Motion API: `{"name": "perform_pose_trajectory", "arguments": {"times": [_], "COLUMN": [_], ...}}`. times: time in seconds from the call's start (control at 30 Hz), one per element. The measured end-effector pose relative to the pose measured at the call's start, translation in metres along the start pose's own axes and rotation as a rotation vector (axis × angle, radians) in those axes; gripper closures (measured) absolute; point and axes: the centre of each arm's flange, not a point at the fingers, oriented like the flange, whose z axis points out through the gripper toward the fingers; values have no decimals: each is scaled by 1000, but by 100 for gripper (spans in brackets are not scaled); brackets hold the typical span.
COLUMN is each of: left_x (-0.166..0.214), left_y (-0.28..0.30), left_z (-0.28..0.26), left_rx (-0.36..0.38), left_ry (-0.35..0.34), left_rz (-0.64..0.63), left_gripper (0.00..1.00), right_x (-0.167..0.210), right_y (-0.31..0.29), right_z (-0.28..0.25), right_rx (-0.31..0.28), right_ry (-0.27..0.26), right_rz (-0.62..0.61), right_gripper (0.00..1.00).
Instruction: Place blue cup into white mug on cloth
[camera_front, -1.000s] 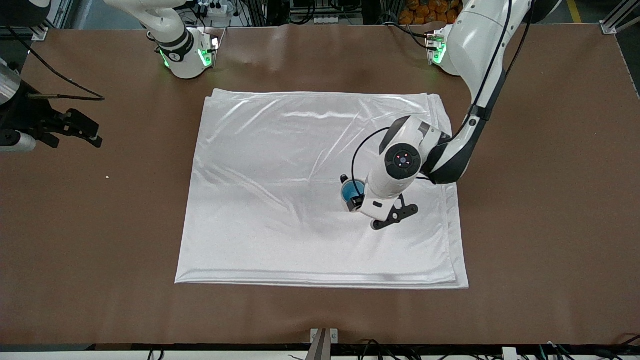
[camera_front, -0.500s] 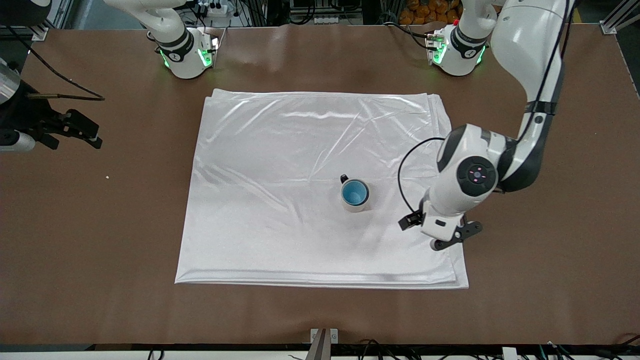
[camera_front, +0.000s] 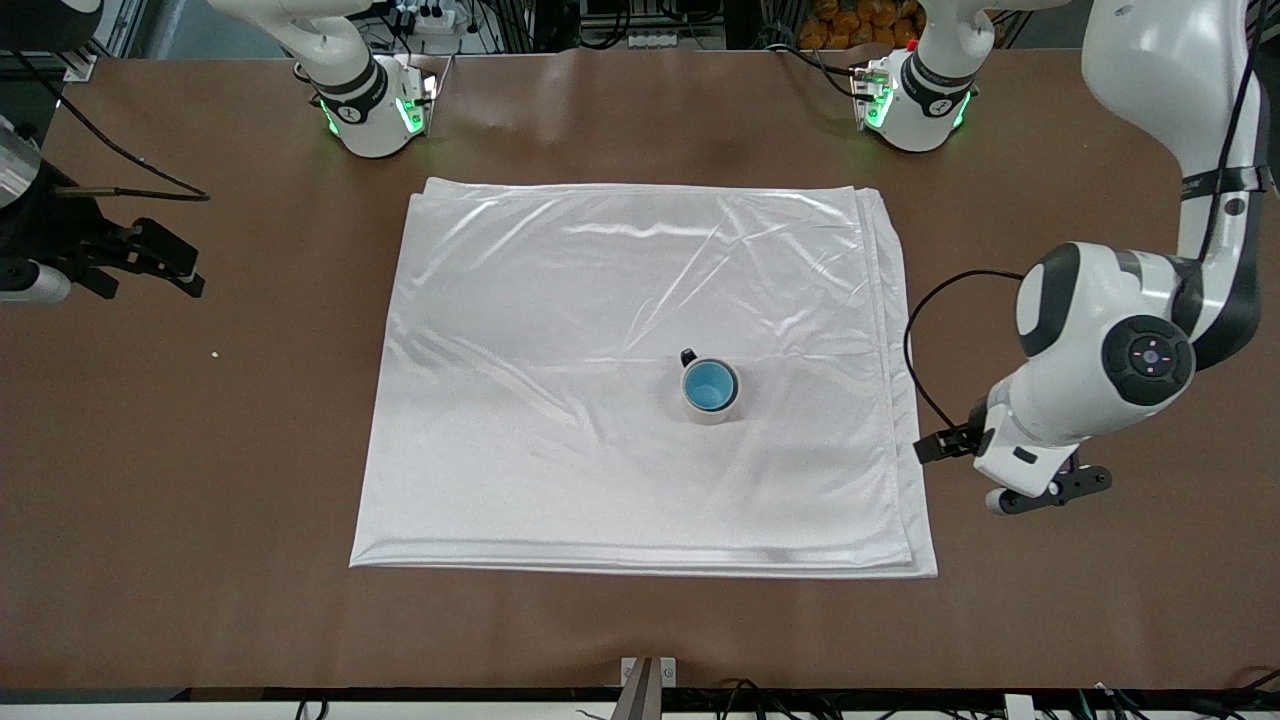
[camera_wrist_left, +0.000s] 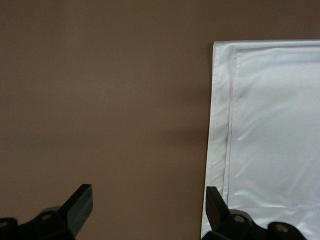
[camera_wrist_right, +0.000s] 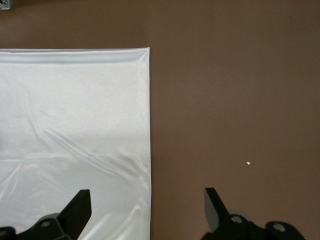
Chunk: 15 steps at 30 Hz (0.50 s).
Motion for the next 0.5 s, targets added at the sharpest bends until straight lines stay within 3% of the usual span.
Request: {"name": "perform_pose_trajectory", "arguments": {"times": [0.5], "left_x": [-42], "left_y": [16], "left_z": [-71], "left_rx": [25], "left_ry": [41], "left_rz": [21], "left_gripper": [0], "right_x": [1], "right_y": [-1], "right_z": [2], "right_rx": [13], "right_ry": [-5], "right_rz": [1], "right_gripper": [0]}}
